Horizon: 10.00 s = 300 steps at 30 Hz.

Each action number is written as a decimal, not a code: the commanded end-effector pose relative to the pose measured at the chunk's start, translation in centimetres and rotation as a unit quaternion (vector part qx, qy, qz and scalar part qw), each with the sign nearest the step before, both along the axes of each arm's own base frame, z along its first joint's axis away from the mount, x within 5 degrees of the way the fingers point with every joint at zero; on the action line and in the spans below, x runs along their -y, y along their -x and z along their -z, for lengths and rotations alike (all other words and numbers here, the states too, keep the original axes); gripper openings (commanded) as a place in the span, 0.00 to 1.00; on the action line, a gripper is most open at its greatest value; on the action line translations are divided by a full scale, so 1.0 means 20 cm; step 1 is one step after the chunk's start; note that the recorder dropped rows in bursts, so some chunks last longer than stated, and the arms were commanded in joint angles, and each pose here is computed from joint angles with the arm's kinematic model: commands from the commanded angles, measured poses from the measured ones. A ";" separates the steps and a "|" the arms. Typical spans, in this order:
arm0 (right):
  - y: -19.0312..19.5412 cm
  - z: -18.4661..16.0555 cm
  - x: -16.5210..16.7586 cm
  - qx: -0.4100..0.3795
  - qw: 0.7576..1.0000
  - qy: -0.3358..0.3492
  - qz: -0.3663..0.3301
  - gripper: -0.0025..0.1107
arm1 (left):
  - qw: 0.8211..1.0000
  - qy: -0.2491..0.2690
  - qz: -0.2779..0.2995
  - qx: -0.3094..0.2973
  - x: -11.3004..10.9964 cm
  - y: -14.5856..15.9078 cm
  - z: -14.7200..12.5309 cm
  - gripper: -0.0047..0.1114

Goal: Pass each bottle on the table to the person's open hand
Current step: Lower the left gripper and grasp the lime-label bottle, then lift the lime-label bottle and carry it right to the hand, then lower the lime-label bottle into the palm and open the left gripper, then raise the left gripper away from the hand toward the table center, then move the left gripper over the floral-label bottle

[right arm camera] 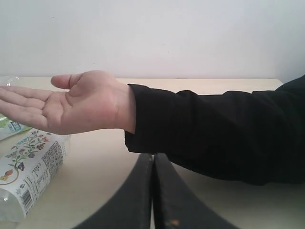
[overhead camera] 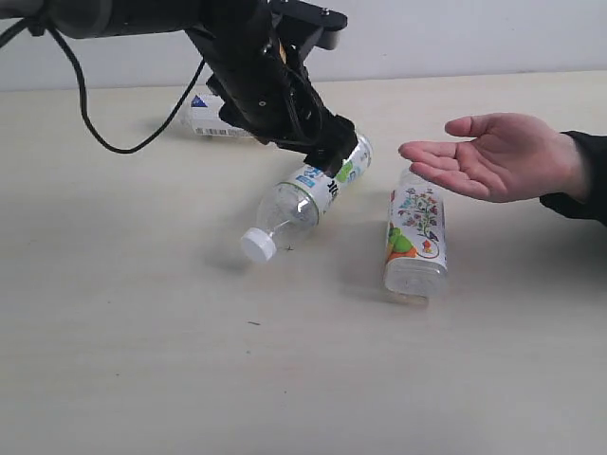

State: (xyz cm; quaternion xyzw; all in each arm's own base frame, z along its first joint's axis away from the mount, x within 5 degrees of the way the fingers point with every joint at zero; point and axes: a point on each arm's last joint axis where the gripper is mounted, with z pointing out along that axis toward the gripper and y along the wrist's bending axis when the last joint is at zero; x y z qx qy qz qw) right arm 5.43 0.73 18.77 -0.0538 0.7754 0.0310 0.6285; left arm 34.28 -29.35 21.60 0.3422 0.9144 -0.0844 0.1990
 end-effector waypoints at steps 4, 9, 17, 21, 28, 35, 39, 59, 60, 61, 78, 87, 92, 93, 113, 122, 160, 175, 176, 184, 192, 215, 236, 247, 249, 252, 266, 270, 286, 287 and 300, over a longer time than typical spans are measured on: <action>0.00 0.00 0.00 0.006 1.000 0.002 0.002 0.02 | 0.996 -0.009 0.065 -0.055 0.03 -0.15 0.09 0.78; 0.00 0.00 0.00 0.006 1.000 0.002 0.002 0.02 | 0.995 -0.010 0.079 -0.061 0.06 -0.18 0.17 0.78; 0.00 0.00 0.00 0.006 1.000 0.002 0.002 0.02 | 0.995 -0.018 0.068 -0.071 0.06 -0.23 0.34 0.78; 0.00 0.00 0.00 0.006 1.000 0.002 0.002 0.02 | 0.994 -0.024 0.066 -0.081 0.06 -0.23 0.42 0.78; 0.00 0.00 0.00 0.006 1.000 0.002 0.002 0.02 | 0.993 -0.029 0.067 -0.089 0.06 -0.23 0.44 0.37; 0.00 0.00 0.00 0.006 1.000 0.002 0.002 0.02 | 0.993 -0.027 0.043 -0.110 0.05 -0.20 0.36 0.04; 0.00 0.00 0.00 0.006 1.000 0.002 0.002 0.02 | 0.993 -0.020 0.035 -0.112 0.04 -0.18 0.27 0.04; 0.00 0.00 0.00 0.006 1.000 0.002 0.002 0.02 | 0.985 0.101 -0.018 -0.139 0.07 0.04 -0.28 0.04; 0.00 0.00 0.00 0.006 1.000 0.002 0.002 0.02 | 0.985 0.105 -0.022 -0.134 0.07 0.06 -0.32 0.04; 0.00 0.00 0.00 0.006 1.000 0.002 0.002 0.02 | 0.986 0.109 -0.027 -0.126 0.09 0.08 -0.36 0.04; 0.00 0.00 0.00 0.006 1.000 0.002 0.002 0.02 | 0.942 0.255 -0.189 -0.111 0.39 0.40 -0.57 0.04; 0.00 0.00 0.00 0.006 1.000 0.002 0.002 0.02 | 0.911 0.308 -0.232 -0.145 0.55 0.42 -0.45 0.04; 0.00 0.00 0.00 0.006 1.000 0.002 0.002 0.02 | 0.909 0.294 -0.248 -0.161 0.61 0.39 -0.31 0.04; 0.00 0.00 0.00 0.006 1.000 0.002 0.002 0.02 | 0.908 0.293 -0.250 -0.164 0.62 0.39 -0.28 0.04; 0.00 0.00 0.00 0.006 1.000 0.002 0.002 0.02 | 0.905 0.295 -0.248 -0.177 0.70 0.34 -0.06 0.82; 0.00 0.00 0.00 0.006 1.000 0.002 0.002 0.02 | 0.908 0.287 -0.247 -0.181 0.70 0.35 -0.06 0.84; 0.00 0.00 0.00 0.006 1.000 0.002 0.002 0.02 | 0.989 0.125 0.008 -0.085 0.30 0.43 -0.55 0.53; 0.00 0.00 0.00 0.006 1.000 0.002 0.002 0.02 | 0.994 0.049 0.094 0.038 0.03 0.53 -0.86 0.05; 0.00 0.00 0.00 0.006 1.000 0.002 0.002 0.02 | 0.993 0.047 0.100 0.043 0.01 0.55 -0.88 0.05; 0.00 0.00 0.00 0.006 1.000 0.002 0.002 0.02 | 0.984 0.086 0.116 0.105 -0.15 0.66 -0.86 0.05; 0.00 0.00 0.00 0.006 1.000 0.002 0.002 0.02 | 0.971 0.084 0.161 0.157 -0.20 0.69 -0.65 0.05; 0.00 0.00 0.00 0.006 1.000 0.002 0.002 0.02 | 0.951 0.120 0.179 0.223 -0.16 0.66 -0.67 0.04; 0.00 0.00 0.00 0.006 1.000 0.002 0.002 0.02 | 0.951 0.133 0.172 0.219 -0.16 0.66 -0.68 0.04; 0.00 0.00 0.00 0.006 1.000 0.002 0.002 0.02 | 0.959 0.186 0.139 0.164 -0.13 0.69 -0.66 0.04; 0.00 0.00 0.00 0.006 1.000 0.002 0.002 0.02 | 0.960 0.183 0.140 0.160 -0.13 0.69 -0.66 0.04; 0.00 0.00 0.00 0.006 1.000 0.002 0.002 0.02 | 0.961 0.180 0.141 0.157 -0.14 0.69 -0.65 0.04; 0.00 0.00 0.00 0.006 1.000 0.002 0.002 0.02 | 0.964 0.172 0.143 0.146 -0.14 0.70 -0.64 0.04; 0.00 0.00 0.00 0.006 1.000 0.002 0.002 0.02 | 0.968 0.157 0.148 0.127 -0.15 0.71 -0.62 0.04; 0.00 0.00 0.00 0.006 1.000 0.002 0.002 0.02 | 0.971 0.145 0.152 0.112 -0.16 0.72 -0.61 0.04; 0.00 0.00 0.00 0.006 1.000 0.002 0.002 0.02 | 0.971 0.145 0.152 0.112 -0.16 0.72 -0.61 0.04; 0.00 0.00 0.00 0.006 1.000 0.002 0.002 0.02 | 0.970 0.235 0.060 0.023 -0.10 0.73 -0.72 0.04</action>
